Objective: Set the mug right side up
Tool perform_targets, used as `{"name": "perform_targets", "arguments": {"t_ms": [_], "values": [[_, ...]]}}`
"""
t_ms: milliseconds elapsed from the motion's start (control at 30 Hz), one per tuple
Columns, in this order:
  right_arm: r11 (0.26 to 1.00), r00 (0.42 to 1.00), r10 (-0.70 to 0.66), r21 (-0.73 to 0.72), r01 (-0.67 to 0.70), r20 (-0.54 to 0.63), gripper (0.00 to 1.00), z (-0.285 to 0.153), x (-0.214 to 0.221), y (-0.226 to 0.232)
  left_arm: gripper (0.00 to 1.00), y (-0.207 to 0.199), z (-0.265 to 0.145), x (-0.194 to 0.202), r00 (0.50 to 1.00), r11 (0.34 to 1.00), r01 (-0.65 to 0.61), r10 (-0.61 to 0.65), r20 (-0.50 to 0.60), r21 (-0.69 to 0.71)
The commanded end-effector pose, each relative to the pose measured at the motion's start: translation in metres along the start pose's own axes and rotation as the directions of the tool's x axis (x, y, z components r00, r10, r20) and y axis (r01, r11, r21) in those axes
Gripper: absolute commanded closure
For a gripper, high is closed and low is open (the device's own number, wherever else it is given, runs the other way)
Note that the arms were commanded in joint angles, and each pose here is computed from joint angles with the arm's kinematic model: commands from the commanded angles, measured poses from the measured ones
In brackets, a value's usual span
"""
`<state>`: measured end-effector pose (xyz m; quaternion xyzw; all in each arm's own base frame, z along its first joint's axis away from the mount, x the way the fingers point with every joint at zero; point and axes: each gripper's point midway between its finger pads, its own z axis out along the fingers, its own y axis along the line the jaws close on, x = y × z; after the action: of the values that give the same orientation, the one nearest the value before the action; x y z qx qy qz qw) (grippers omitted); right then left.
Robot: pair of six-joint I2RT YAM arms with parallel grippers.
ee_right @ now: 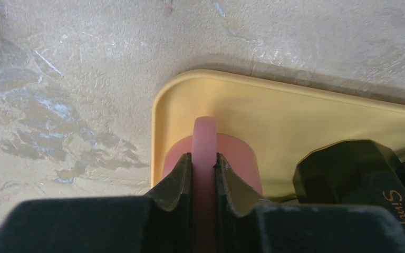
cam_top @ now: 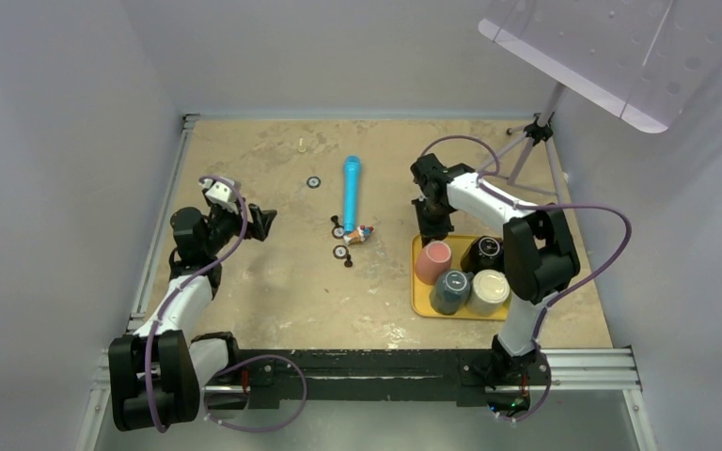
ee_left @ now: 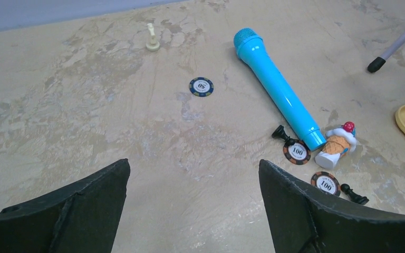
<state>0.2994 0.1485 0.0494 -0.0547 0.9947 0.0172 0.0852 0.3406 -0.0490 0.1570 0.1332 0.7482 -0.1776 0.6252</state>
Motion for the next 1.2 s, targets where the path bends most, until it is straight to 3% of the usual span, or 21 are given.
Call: {"name": "perform_targets", "arguments": {"t_ms": [0, 167, 333, 567, 700, 800, 967, 1067, 1167], "values": [[0.996, 1.000, -0.030, -0.079, 0.029, -0.006, 1.00, -0.004, -0.001, 0.013, 0.05, 0.005, 0.001, -0.011, 0.998, 0.999, -0.041, 0.042, 0.036, -0.014], [0.989, 0.985, -0.048, -0.129, 0.070, 0.167, 1.00, -0.037, -0.034, 0.023, 0.06, 0.004, 0.002, -0.013, 0.998, 0.998, -0.067, 0.067, -0.014, 0.012], [0.960, 0.892, -0.043, -0.228, 0.162, 0.451, 1.00, -0.089, -0.065, 0.040, 0.09, -0.024, -0.003, -0.018, 0.991, 0.979, -0.060, 0.081, -0.104, 0.196], [0.941, 0.812, -0.015, -0.265, 0.209, 0.584, 1.00, -0.112, -0.071, 0.045, 0.14, -0.086, -0.026, -0.043, 0.987, 0.870, 0.039, 0.044, -0.156, 0.492], [0.867, 0.696, 0.116, -0.414, 0.278, 0.709, 1.00, -0.172, -0.081, 0.074, 0.11, -0.123, -0.037, -0.073, 0.987, 0.779, 0.102, -0.004, -0.159, 0.618], [0.751, 0.542, 0.268, -0.525, 0.400, 0.796, 1.00, -0.242, -0.082, 0.109, 0.06, -0.157, -0.044, -0.101, 0.978, 0.695, 0.182, -0.056, -0.200, 0.696], [0.604, 0.335, 0.501, -0.600, 0.525, 0.798, 1.00, -0.325, -0.068, 0.136, 0.00, -0.189, -0.051, -0.142, 0.948, 0.567, 0.316, -0.151, -0.281, 0.760], [0.557, 0.291, 0.555, -0.608, 0.565, 0.779, 1.00, -0.348, -0.061, 0.149, 0.00, -0.194, -0.049, -0.154, 0.954, 0.574, 0.298, -0.155, -0.256, 0.763], [0.517, 0.295, 0.572, -0.616, 0.594, 0.765, 1.00, -0.359, -0.056, 0.163, 0.05, -0.200, -0.048, -0.166, 0.960, 0.569, 0.281, -0.163, -0.229, 0.773]]}}
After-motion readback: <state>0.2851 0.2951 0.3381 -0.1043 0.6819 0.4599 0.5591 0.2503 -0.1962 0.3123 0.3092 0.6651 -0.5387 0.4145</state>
